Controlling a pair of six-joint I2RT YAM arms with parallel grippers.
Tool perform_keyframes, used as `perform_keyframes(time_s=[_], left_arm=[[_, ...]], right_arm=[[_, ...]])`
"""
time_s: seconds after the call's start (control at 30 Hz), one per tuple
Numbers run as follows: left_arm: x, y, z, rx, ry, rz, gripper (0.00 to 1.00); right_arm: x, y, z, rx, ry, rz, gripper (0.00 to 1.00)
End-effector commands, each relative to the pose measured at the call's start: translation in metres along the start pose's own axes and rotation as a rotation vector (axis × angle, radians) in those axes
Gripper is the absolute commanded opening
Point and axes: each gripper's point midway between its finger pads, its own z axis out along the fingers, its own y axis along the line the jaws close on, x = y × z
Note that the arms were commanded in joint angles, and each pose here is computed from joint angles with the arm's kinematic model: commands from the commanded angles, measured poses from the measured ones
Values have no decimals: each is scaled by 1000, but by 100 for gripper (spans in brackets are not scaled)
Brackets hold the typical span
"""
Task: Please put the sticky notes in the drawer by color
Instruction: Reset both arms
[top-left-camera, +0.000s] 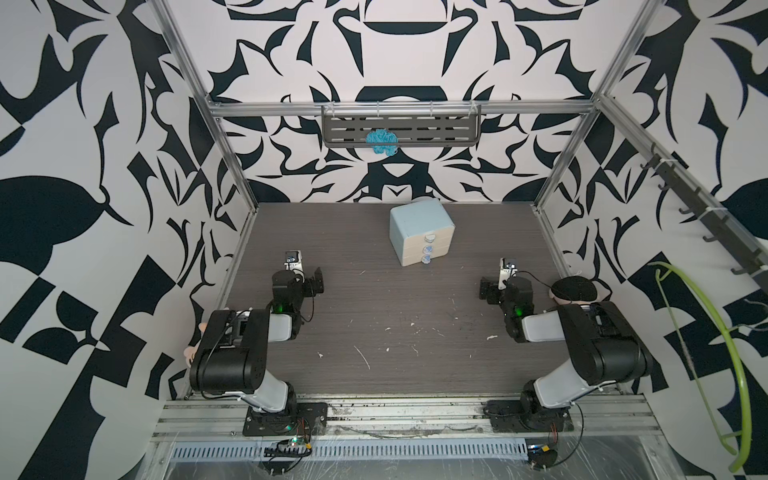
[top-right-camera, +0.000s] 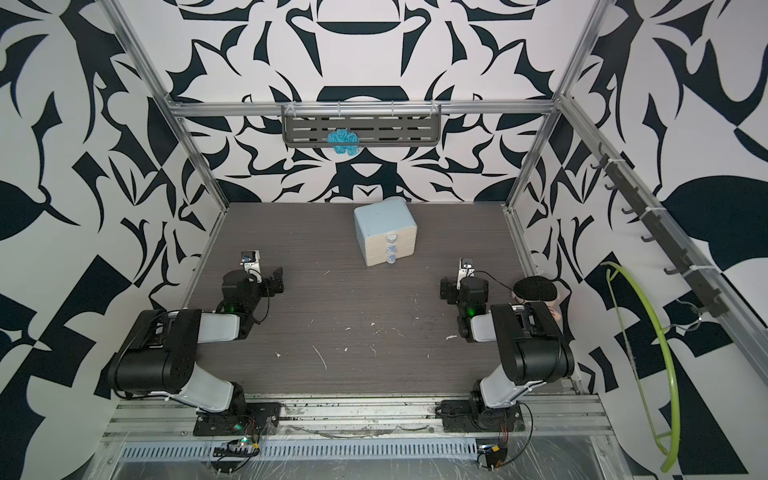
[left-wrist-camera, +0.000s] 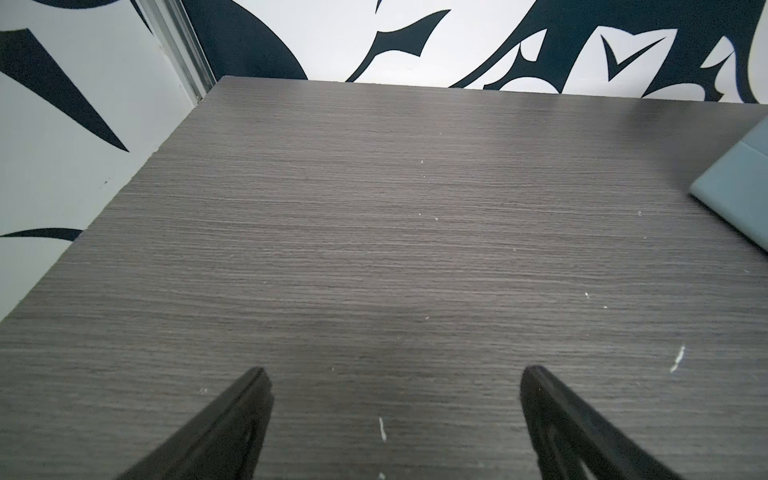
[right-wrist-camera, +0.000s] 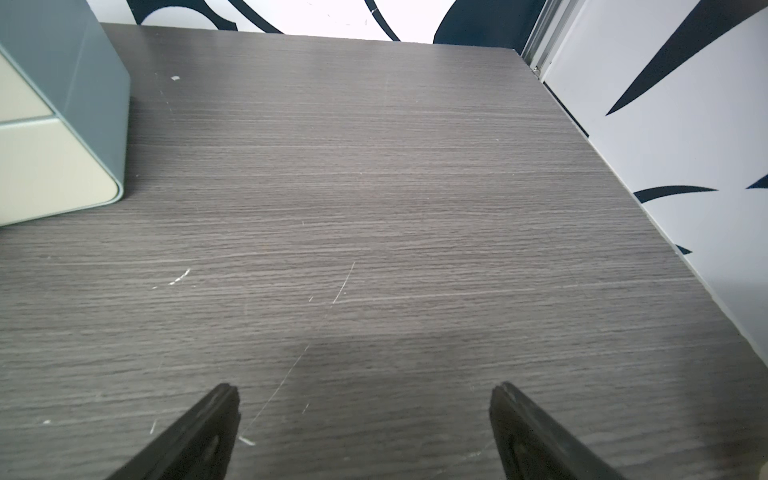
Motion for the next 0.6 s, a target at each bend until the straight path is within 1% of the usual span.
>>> perform_keyframes(time_s=[0.0,0.07,0.13,0.17,0.23,0.27,0.3,0.33,0.37,0.43,0.5,0.57], left_arm=[[-1,-2,-1,14,-9,1,99],[-1,-2,-2,14,-9,-4,99],[0,-9,-6,53,-28,13,99],[-1,-9,-12,55,-57,16,99],[-3,-5,-25,35,-122,7,99],[-4,-6,-31,40,-156,9,99],[-5,-7,-35,46,-179,10,99],[-5,-7,-36,49,-189,12,99],[-4,-7,-34,47,-182,13,99],[-5,-7,-26,44,-160,12,99],[-5,-9,-17,56,-111,19,99],[-2,-9,-12,53,-63,18,99]], right_arm=[[-26,-4,-3,21,-82,13,99],[-25,-5,-5,22,-93,18,99],[-25,-5,-9,21,-116,25,99],[-25,-12,-13,55,-138,31,99],[-24,-11,-23,48,-187,34,99],[-24,-10,-29,35,-218,34,99],[-23,-3,-35,-8,-244,23,99],[-22,1,-39,-33,-265,16,99],[-23,3,-42,-42,-284,10,99],[-26,0,-38,-23,-282,18,99],[-26,-2,-32,-3,-232,19,99],[-24,4,-24,-31,-190,-3,99]])
